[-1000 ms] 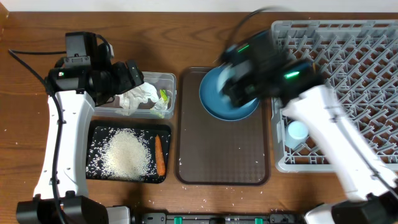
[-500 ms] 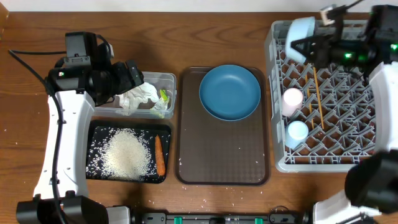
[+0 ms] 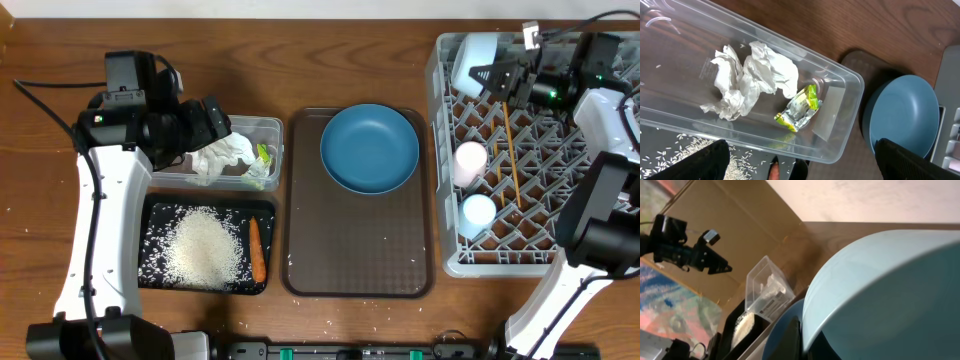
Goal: Sort waste into correct bins and load items into the dishwasher rack
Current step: 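Lift the light-blue bowl and carry it into the rack's back corner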
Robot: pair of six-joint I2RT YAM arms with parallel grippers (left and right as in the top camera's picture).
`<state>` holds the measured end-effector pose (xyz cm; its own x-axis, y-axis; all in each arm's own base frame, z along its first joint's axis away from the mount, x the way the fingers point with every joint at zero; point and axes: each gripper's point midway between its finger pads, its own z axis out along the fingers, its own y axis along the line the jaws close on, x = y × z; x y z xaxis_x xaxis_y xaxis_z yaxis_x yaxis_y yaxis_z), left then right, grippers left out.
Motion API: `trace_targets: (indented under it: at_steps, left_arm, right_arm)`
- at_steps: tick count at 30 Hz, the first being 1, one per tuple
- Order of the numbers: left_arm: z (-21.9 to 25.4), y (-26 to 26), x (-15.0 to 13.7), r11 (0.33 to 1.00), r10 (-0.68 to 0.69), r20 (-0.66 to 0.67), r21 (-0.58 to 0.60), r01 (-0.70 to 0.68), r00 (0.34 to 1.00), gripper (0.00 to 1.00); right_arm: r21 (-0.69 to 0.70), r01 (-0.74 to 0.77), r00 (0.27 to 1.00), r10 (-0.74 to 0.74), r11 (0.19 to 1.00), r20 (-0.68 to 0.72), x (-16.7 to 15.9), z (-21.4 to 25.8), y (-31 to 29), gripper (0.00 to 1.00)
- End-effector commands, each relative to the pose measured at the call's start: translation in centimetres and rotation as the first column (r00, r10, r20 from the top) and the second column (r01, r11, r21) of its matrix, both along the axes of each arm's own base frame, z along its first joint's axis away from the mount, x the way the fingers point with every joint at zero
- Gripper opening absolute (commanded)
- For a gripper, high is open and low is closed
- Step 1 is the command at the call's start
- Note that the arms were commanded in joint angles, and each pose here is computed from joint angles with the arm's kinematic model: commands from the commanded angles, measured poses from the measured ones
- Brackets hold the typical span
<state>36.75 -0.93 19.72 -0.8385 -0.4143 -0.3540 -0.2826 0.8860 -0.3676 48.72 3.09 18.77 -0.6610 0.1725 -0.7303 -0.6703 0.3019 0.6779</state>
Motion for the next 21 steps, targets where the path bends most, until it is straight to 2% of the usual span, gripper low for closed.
trace_targets:
  at_steps: [1,9,17,21]
  left_arm:
    - [0.3,0.2,0.1,1.000,0.001,0.007,0.009,-0.001,1.000,0.95]
    - [0.3,0.2,0.1,1.000,0.001,0.007,0.009,-0.001,1.000,0.95]
    - [0.3,0.2,0.1,1.000,0.001,0.007,0.009,-0.001,1.000,0.95]
    - [0.3,0.2,0.1,1.000,0.001,0.007,0.009,-0.001,1.000,0.95]
  right_arm:
    - [0.010,0.043,0.998,-0.042,0.999,-0.056,0.3,-0.7,-1.7,0.01]
    - [-0.255,0.194,0.934,-0.257,0.947,-0.246,1.2,-6.5,-4.4,0.01]
    - [-0.365,0.216,0.889,-0.337,0.906,-0.310,0.6,-8.7,-5.8,0.01]
    - [-0.441,0.248,0.818,-0.430,0.863,-0.382,0.1,-10.3,-7.4,0.01]
